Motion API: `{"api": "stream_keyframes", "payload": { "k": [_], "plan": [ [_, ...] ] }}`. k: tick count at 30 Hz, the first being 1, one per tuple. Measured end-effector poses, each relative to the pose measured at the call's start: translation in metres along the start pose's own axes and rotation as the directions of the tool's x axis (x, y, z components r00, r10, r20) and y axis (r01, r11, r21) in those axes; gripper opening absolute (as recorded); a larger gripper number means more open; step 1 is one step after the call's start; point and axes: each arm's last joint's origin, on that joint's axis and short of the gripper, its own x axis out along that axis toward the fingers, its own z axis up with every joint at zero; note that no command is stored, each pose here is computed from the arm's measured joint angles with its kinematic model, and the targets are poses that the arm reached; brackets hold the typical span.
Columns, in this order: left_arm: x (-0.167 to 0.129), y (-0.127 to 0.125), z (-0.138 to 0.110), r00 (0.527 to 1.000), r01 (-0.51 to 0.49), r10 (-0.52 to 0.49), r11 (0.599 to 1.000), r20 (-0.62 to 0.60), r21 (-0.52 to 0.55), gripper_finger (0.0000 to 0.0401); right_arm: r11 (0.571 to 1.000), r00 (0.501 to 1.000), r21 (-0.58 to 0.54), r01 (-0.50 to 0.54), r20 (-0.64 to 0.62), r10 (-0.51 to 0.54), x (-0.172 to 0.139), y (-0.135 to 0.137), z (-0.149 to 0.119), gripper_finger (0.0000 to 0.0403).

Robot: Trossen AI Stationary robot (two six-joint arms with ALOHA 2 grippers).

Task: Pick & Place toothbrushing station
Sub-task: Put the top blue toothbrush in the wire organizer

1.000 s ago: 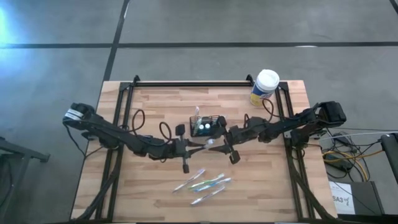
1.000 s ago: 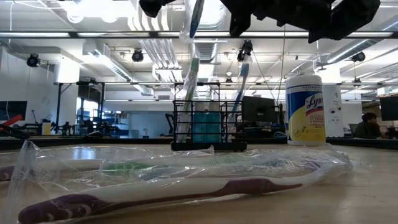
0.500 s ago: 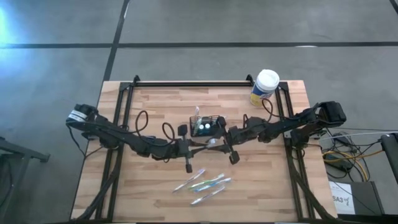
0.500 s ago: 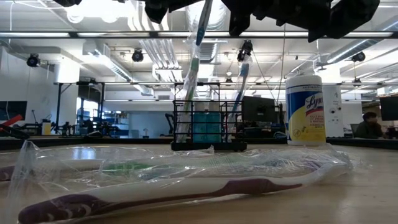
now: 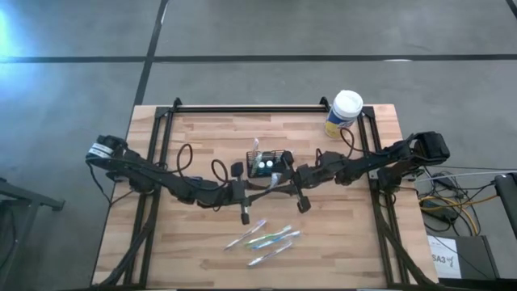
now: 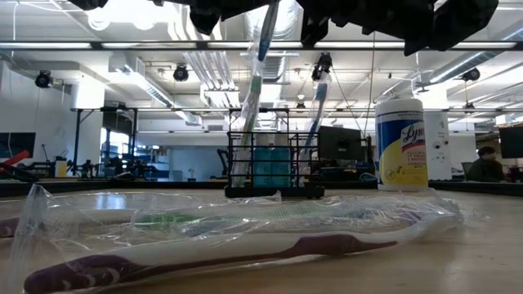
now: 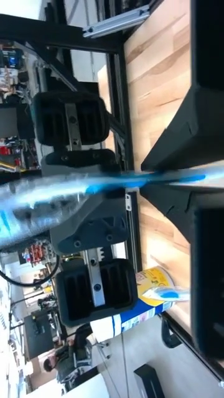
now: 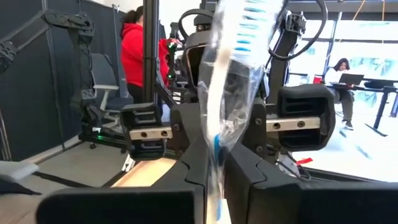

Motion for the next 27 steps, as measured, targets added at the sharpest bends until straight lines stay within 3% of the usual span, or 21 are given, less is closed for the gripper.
{"api": "stream_keyframes", "payload": {
  "k": [9,16,20,25,27],
  "plan": [
    [-0.016,0.004,0.011,0.998,0.022,-0.020,0.999,-0.059,0.030,0.0128,1.000,1.000,-0.024,0.018,0.009,-0.018,-0.019,0.003,0.009,0.0015],
    [-0.050,0.014,0.025,0.978,0.078,-0.082,0.997,-0.194,-0.028,0.0156,0.997,0.998,-0.028,0.065,0.013,-0.065,-0.065,0.005,0.018,0.0014],
    [-0.073,0.022,0.029,0.963,0.083,-0.100,0.994,-0.250,-0.077,0.0129,0.993,0.993,-0.007,0.115,-0.020,-0.115,-0.098,0.004,0.021,0.0014],
    [-0.094,0.028,0.010,0.963,0.095,-0.119,0.989,-0.240,-0.112,0.0030,0.986,0.986,0.018,0.168,-0.027,-0.167,-0.133,0.007,0.026,0.0014],
    [-0.100,0.030,-0.003,0.968,0.095,-0.123,0.987,-0.219,-0.130,0.0010,0.985,0.986,0.013,0.169,-0.003,-0.169,-0.146,0.011,0.028,0.0014]
  ]
}}
